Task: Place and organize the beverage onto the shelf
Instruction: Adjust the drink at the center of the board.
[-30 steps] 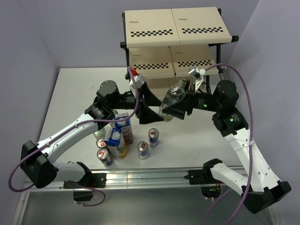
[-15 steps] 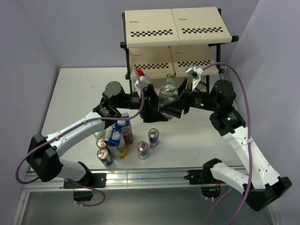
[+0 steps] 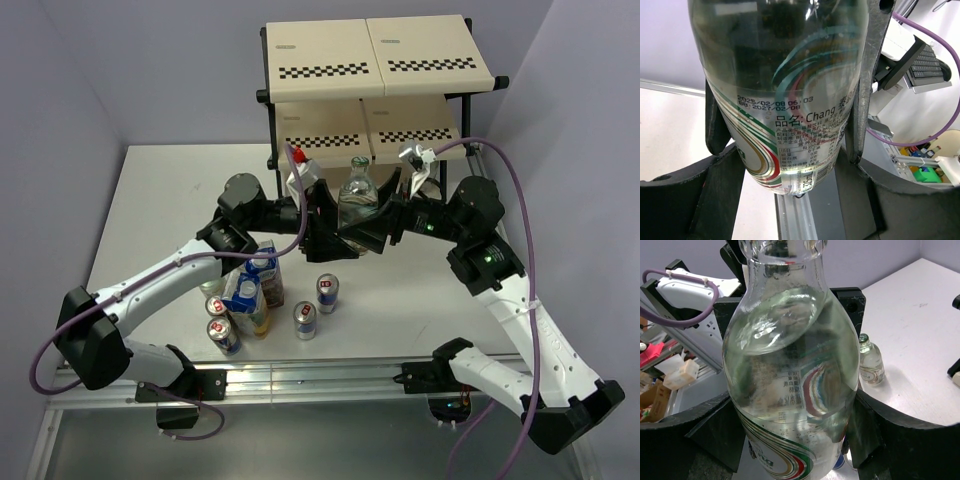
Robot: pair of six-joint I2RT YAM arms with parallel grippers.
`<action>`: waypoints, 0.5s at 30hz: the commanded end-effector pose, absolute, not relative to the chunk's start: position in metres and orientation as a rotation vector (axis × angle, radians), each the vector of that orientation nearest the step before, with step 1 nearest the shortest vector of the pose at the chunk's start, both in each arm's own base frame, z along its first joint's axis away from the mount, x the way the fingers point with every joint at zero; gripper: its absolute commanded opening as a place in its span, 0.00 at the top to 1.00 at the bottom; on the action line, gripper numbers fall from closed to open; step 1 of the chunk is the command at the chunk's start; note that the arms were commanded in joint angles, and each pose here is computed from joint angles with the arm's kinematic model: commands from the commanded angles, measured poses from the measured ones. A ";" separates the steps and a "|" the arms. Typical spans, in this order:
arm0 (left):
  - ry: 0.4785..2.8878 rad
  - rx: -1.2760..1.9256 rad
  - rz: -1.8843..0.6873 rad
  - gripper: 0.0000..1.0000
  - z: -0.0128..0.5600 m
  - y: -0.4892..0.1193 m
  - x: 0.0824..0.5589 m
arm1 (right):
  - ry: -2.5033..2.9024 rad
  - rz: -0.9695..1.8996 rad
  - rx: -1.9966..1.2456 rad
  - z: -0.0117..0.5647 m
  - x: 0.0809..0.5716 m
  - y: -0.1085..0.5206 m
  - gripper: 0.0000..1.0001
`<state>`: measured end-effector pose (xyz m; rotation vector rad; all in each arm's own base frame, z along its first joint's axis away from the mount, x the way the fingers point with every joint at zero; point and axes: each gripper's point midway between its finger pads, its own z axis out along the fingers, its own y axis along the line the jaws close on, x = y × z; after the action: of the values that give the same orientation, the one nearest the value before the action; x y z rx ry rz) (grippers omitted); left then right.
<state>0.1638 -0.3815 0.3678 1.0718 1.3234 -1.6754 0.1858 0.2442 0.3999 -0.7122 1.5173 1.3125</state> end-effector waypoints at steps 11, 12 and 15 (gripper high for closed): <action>1.219 1.061 -1.611 1.00 0.387 -0.378 0.159 | 1.170 1.246 -0.741 0.461 0.162 0.233 0.27; 1.216 1.063 -1.611 1.00 0.387 -0.378 0.159 | 1.168 1.245 -0.736 0.460 0.163 0.233 0.25; 1.218 1.059 -1.613 1.00 0.386 -0.378 0.160 | 1.166 1.236 -0.733 0.462 0.162 0.232 0.17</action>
<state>0.1605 -0.3810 0.3668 1.0736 1.3093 -1.6440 0.1785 0.2413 0.4045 -0.7038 1.4277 1.3014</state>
